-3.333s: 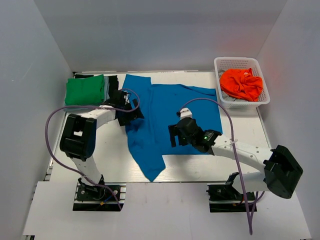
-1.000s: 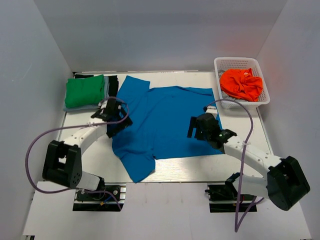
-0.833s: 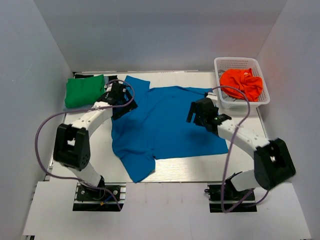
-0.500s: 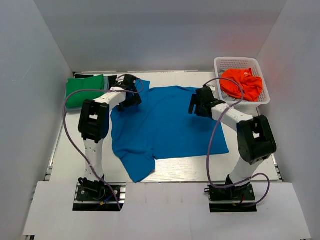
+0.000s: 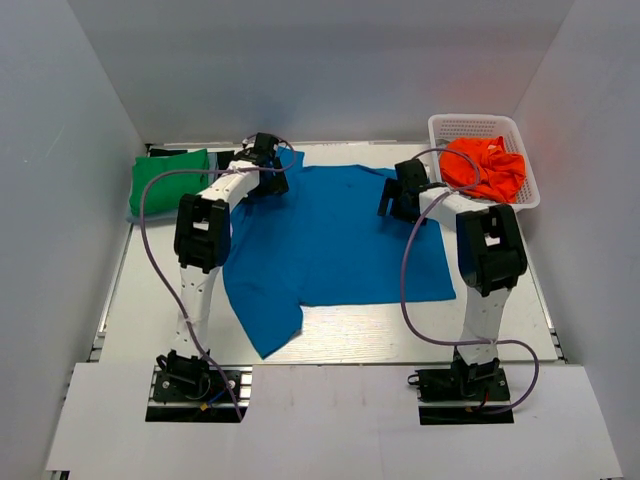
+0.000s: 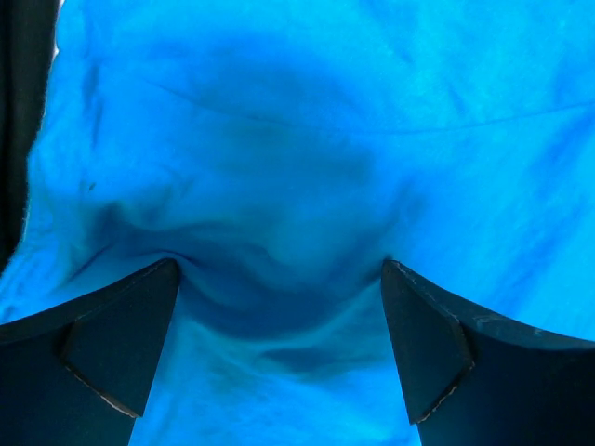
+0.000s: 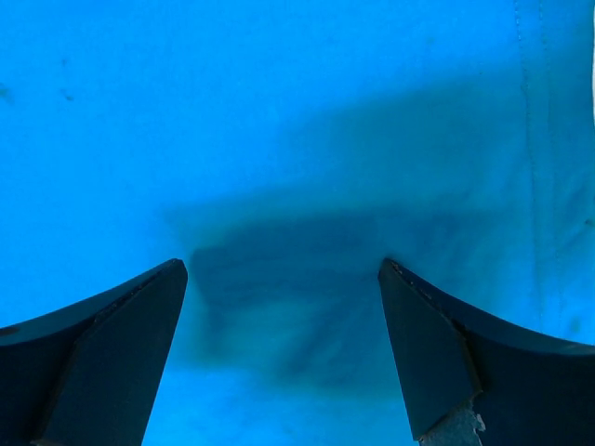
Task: Fold and stack the t-shirts
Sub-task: Flatten out the tshirt
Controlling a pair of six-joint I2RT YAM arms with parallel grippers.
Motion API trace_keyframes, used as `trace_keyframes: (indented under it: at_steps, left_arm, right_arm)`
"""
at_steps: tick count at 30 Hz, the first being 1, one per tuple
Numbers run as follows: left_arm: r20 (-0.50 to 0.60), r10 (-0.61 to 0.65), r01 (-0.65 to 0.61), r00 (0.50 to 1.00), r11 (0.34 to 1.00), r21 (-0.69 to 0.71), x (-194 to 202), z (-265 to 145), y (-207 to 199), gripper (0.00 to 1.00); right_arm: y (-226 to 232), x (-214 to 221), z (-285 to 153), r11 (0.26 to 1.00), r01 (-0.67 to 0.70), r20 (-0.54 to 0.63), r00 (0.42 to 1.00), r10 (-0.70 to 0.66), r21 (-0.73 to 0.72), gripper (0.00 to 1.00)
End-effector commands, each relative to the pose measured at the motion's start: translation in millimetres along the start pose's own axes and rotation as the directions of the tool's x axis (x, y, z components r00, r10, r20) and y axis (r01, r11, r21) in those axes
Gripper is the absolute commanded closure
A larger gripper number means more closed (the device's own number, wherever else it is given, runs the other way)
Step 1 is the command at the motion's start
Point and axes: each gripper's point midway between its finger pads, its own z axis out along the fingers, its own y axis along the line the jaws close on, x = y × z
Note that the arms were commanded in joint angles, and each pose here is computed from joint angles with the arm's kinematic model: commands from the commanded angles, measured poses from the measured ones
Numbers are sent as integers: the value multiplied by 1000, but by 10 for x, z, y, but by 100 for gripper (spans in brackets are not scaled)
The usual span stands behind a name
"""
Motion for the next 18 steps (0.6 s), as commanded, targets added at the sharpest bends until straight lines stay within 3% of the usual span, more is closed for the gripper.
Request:
trace_keyframes:
  at_steps: [1, 5, 8, 10, 12, 13, 14, 15, 18]
  left_arm:
    - [-52, -3, 5, 999, 999, 44, 51, 208, -17, 0]
    - [-7, -19, 20, 1000, 995, 94, -284, 9, -45, 0]
    - [60, -5, -4, 998, 988, 154, -579, -347, -128, 0]
    - [121, -17, -8, 992, 978, 209, -785, -797, -150, 0]
    - [99, -3, -18, 995, 979, 204, -578, -946, -62, 0]
    - [137, -16, -20, 990, 967, 253, -609, -1344, -97, 0]
    - [54, 20, -33, 998, 967, 253, -192, -1290, -17, 0]
    - [-19, 22, -14, 1000, 934, 356, 64, -1436, -106, 0]
    - [-106, -19, 72, 994, 853, 517, 917, -1855, 23, 0]
  right_arm:
    - [49, -92, 121, 999, -16, -26, 1000, 14, -43, 10]
    - [186, -292, -27, 993, 52, 32, 998, -49, -103, 10]
    - [336, -550, -438, 981, 83, 135, 989, -60, -175, 10]
    - [404, -593, -620, 972, 107, 172, 982, -71, -210, 10]
    - [376, -612, -1005, 970, 111, 246, 968, -55, -218, 10]
    - [293, -439, -995, 974, 90, 221, 974, -43, -210, 10]
    - [247, -417, -1284, 968, 82, 270, 963, -15, -239, 10]
    - [176, -203, -1264, 968, 69, 243, 970, -9, -242, 10]
    - [12, 144, -1500, 957, -18, 237, 967, 90, -289, 10]
